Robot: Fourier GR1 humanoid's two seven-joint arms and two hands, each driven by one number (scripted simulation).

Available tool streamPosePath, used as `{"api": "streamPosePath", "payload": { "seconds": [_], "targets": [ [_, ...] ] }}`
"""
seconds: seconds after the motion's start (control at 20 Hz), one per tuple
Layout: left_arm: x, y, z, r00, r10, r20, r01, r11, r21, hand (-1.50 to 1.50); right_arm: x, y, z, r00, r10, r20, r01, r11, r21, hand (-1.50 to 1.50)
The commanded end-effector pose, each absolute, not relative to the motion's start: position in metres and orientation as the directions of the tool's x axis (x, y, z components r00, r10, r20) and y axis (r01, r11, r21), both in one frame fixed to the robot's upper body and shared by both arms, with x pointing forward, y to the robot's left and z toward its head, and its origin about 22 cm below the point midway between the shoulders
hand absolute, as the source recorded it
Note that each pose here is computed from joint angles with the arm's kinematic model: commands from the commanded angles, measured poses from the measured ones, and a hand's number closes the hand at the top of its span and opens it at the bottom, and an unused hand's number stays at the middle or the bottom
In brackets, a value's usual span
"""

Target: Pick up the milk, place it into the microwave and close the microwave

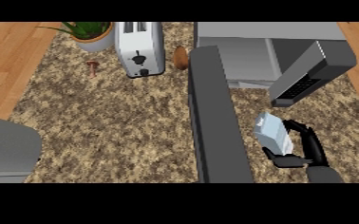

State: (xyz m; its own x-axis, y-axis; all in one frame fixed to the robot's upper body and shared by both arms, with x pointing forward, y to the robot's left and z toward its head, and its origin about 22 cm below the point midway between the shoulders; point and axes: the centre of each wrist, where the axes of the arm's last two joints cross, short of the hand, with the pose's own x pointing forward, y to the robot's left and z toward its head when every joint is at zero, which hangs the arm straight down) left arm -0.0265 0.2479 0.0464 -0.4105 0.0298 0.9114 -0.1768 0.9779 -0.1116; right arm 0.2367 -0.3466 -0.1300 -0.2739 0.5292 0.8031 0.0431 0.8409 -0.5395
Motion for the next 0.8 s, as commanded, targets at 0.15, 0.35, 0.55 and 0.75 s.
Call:
{"api": "streamPosePath", "payload": {
  "seconds": [0.15,0.35,0.55,0.75],
  "targets": [
    [-0.024,0.239,0.047,-0.415,0.078,0.907,-0.135,0.98,-0.146,-1.5,0.306,-0.305,-0.106,-0.412,0.46,0.787,-0.053,0.85,-0.524,1.5],
    [-0.027,0.248,0.051,-0.419,0.07,0.905,-0.154,0.977,-0.147,-1.5,0.302,-0.3,-0.114,-0.477,0.393,0.786,-0.1,0.864,-0.493,1.5],
    [-0.033,0.255,0.052,-0.407,0.064,0.911,-0.155,0.978,-0.138,-1.5,0.315,-0.28,-0.106,-0.493,0.247,0.834,-0.229,0.888,-0.398,1.5],
    [-0.038,0.272,0.043,-0.402,0.035,0.915,-0.182,0.976,-0.117,-1.5,0.341,-0.253,-0.082,-0.55,0.299,0.78,-0.189,0.865,-0.465,1.5]
  ]
}}
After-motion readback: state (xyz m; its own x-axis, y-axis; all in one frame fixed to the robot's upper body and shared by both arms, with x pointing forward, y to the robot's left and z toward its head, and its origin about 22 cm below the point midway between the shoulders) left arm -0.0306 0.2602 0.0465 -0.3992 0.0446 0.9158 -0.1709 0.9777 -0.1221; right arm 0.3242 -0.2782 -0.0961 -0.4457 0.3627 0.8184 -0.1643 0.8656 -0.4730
